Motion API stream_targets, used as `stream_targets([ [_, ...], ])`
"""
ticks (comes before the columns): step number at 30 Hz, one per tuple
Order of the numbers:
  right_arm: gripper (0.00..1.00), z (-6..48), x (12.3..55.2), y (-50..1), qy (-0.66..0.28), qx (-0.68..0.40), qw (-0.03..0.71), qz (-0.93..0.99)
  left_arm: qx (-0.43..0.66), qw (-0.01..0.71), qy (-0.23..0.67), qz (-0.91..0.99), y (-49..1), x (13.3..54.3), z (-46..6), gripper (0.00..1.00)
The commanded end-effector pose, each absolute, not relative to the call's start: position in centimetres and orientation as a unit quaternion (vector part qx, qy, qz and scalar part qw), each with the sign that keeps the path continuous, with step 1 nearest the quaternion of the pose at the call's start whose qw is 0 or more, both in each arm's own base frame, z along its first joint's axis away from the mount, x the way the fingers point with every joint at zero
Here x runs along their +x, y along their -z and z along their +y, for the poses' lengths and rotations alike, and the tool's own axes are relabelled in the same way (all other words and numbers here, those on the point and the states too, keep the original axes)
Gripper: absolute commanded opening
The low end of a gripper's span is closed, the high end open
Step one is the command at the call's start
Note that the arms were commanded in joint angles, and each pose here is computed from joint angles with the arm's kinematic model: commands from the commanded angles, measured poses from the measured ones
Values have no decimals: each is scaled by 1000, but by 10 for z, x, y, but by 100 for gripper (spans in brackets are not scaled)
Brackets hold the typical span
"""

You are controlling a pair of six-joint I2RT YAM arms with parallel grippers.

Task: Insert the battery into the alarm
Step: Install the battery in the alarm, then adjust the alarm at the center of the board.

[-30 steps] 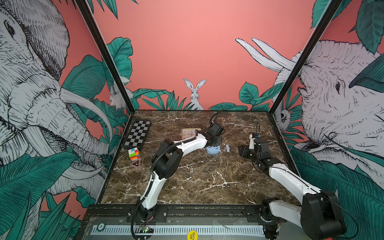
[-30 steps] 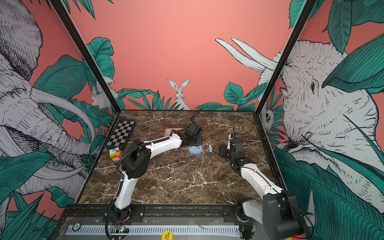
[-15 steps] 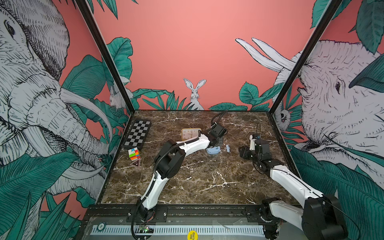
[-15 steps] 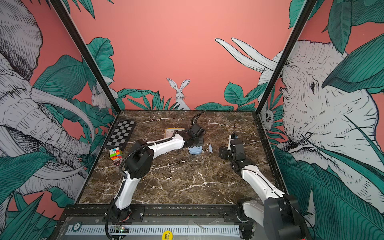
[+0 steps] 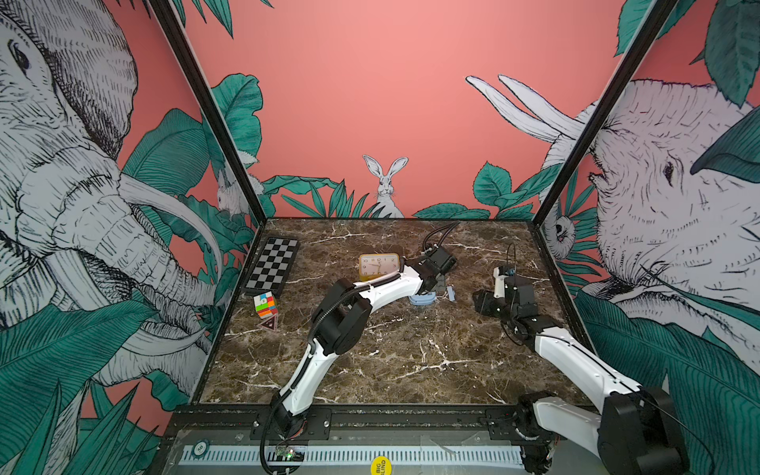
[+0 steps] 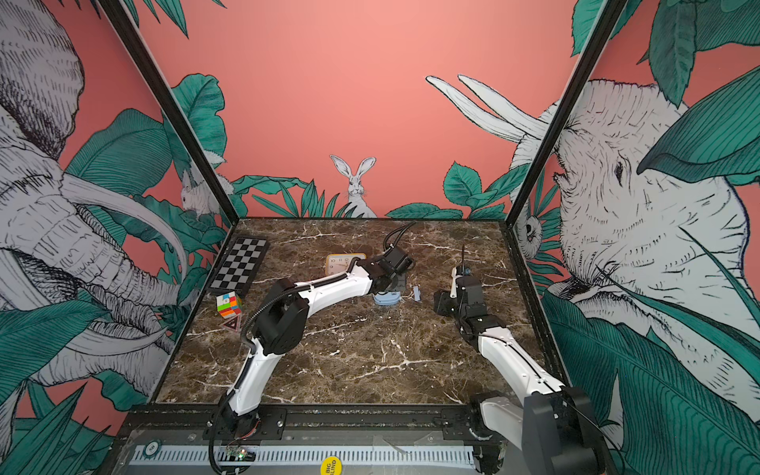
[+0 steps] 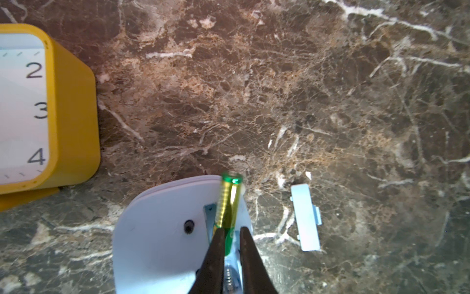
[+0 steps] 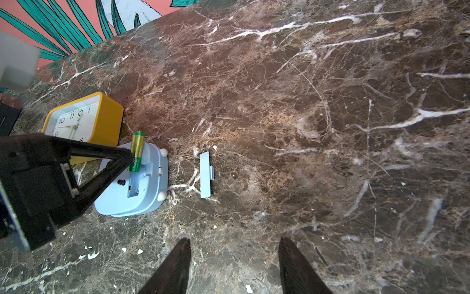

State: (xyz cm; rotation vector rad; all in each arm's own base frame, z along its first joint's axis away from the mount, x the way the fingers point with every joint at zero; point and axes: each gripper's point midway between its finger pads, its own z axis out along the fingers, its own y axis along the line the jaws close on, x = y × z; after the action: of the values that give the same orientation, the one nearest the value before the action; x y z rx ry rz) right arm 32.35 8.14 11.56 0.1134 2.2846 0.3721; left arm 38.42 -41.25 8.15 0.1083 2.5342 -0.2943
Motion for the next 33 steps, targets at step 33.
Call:
stream_targets([
  [33, 28, 201, 395, -49, -213, -95, 192, 953, 86, 275, 165, 943, -109, 411, -284, 24],
])
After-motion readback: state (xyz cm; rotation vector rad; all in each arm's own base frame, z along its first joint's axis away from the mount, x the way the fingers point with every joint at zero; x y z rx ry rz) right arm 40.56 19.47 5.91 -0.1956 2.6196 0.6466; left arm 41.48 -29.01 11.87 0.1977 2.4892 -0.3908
